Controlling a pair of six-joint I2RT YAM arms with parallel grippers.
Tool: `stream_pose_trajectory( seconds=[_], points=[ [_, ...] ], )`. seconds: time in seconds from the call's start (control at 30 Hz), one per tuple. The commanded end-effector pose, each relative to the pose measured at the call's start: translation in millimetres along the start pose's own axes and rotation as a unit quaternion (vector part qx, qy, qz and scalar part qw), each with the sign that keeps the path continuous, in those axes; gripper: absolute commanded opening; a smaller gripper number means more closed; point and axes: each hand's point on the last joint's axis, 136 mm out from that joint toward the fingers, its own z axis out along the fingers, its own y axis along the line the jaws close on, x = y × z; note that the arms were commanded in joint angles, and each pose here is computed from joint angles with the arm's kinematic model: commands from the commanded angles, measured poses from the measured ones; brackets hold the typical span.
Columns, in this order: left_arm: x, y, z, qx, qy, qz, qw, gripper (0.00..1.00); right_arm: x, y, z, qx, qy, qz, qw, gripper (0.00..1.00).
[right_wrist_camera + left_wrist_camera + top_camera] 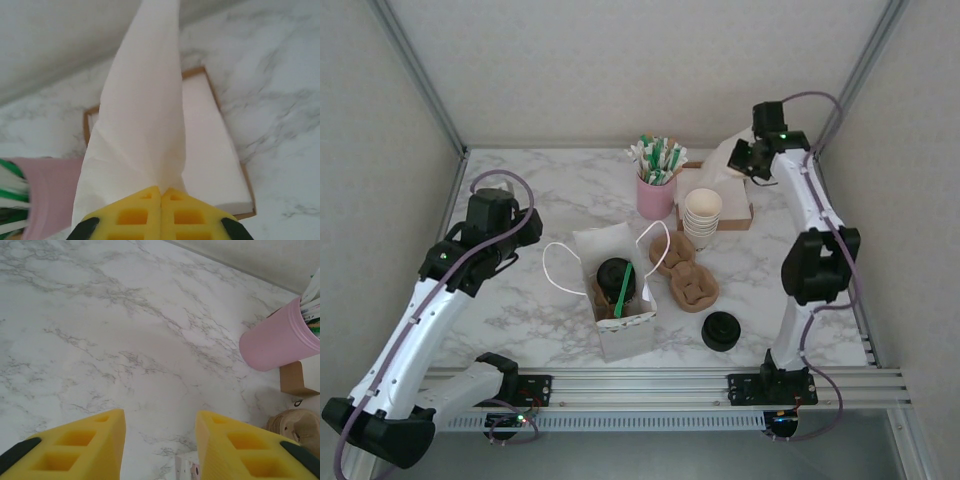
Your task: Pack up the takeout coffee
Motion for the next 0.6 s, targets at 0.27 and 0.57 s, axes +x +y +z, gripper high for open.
stream_pose_trajectory(
  seconds=[0.27,0.57],
  points=[
    [-8.2,4.3,-10.5,-0.002,-0.02,-0.006,1.0,0.42,-28.0,44.2,-119.3,-0.076,-0.116,-0.027,0.99,0.0],
    [-6.9,4.7,-13.9,0.002,-0.021,-0.009,1.0,0.42,-0.8,116.1,-227.5,-0.185,-0.165,-0.113,0.962,0.0]
  ],
)
